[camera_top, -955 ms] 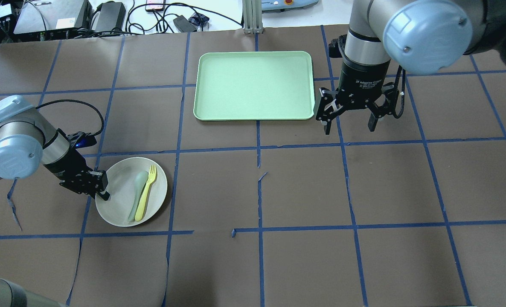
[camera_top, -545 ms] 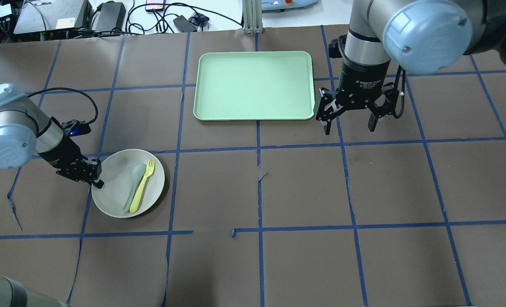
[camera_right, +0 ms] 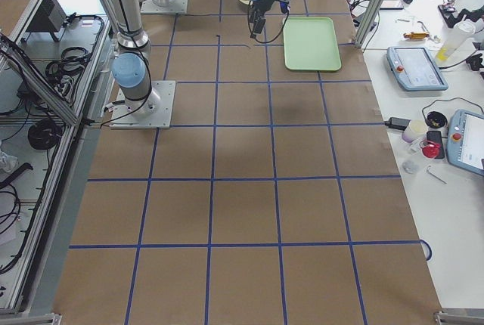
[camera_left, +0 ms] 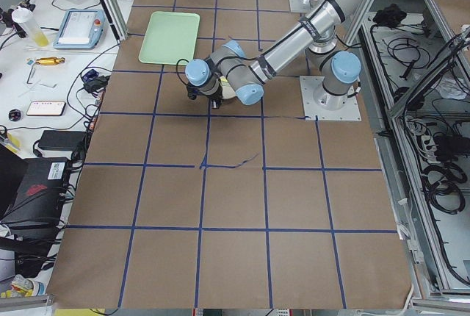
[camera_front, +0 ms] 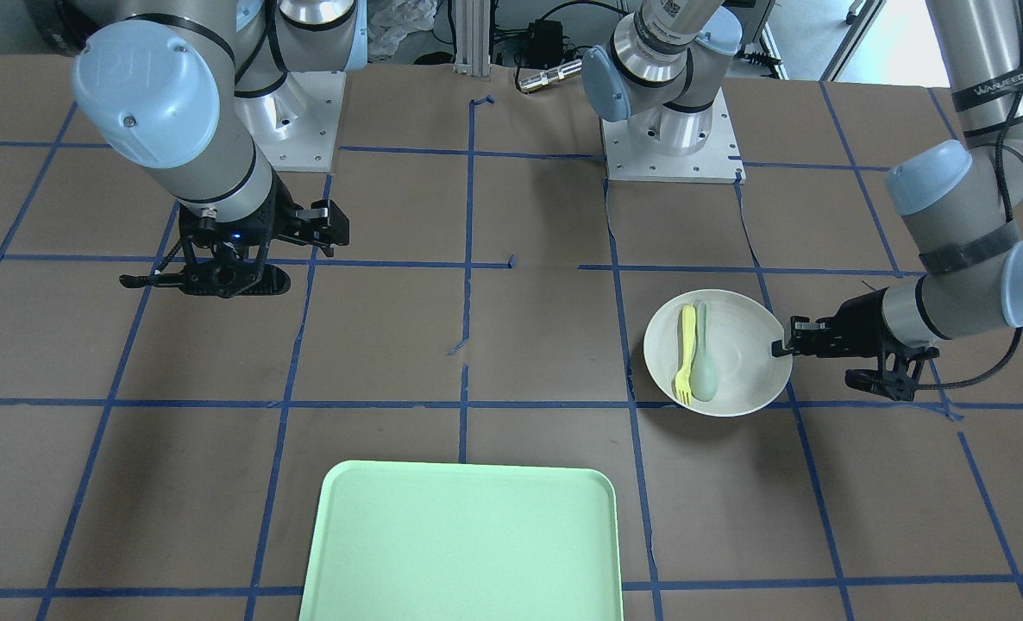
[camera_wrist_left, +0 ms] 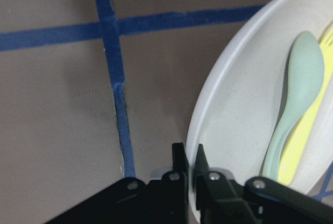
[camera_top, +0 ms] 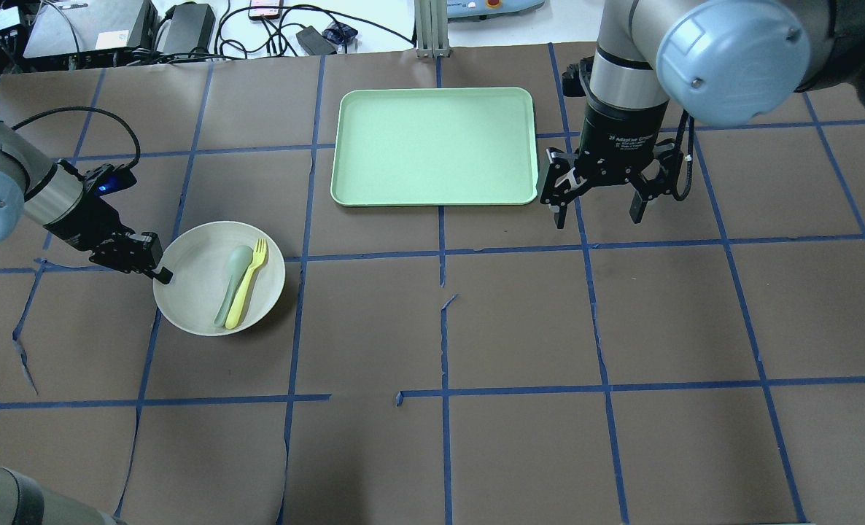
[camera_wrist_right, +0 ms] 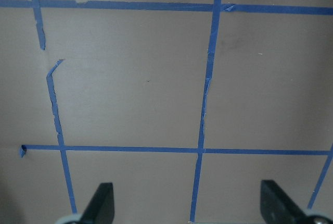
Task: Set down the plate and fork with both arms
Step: 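Slide the white plate with the left gripper onto the green tray, then release the plate and raise the left gripper while the right gripper moves over the plate, then lower the right gripper into the plate and grasp the yellow fork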
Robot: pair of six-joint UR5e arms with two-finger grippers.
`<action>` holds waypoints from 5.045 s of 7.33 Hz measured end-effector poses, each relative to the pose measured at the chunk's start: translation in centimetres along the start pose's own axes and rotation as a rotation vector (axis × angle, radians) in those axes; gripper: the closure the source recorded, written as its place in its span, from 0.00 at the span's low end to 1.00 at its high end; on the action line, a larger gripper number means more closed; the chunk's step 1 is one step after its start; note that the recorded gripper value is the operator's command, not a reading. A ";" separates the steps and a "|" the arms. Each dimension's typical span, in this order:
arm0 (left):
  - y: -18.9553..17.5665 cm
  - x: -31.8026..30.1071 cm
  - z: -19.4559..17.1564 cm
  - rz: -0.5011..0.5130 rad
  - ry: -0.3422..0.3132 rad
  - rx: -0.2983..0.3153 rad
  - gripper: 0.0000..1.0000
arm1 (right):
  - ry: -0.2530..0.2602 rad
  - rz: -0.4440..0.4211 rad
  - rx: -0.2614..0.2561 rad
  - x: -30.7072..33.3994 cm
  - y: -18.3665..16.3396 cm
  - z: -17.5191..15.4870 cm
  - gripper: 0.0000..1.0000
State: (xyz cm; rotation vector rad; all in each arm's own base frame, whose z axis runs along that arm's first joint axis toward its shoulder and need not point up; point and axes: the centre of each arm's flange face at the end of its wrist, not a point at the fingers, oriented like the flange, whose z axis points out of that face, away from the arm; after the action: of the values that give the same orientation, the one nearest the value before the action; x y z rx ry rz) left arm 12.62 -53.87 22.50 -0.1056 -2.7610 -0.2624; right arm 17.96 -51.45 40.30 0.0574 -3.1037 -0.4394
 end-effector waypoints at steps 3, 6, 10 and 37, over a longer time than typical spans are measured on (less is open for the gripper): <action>-3.0 1.2 -3.9 -0.082 0.085 0.072 1.00 | -0.001 -0.002 0.005 0.0 0.1 -0.3 0.00; -10.4 11.0 -1.2 -0.184 0.096 0.157 1.00 | -0.002 -0.006 0.011 0.0 0.2 -0.6 0.00; -19.9 20.6 2.8 -0.137 0.161 0.197 1.00 | -0.002 -0.008 0.006 -0.4 0.5 -0.4 0.00; -9.8 12.2 -0.9 0.016 -0.307 0.085 0.00 | -0.195 -0.012 0.328 -12.9 -26.8 9.5 0.54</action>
State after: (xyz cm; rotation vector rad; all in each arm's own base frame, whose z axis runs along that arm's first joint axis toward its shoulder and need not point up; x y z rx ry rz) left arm 0.52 -63.22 26.12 -0.1570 -3.0695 -0.1326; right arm 31.72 -74.02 23.70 0.0365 -3.3341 0.0738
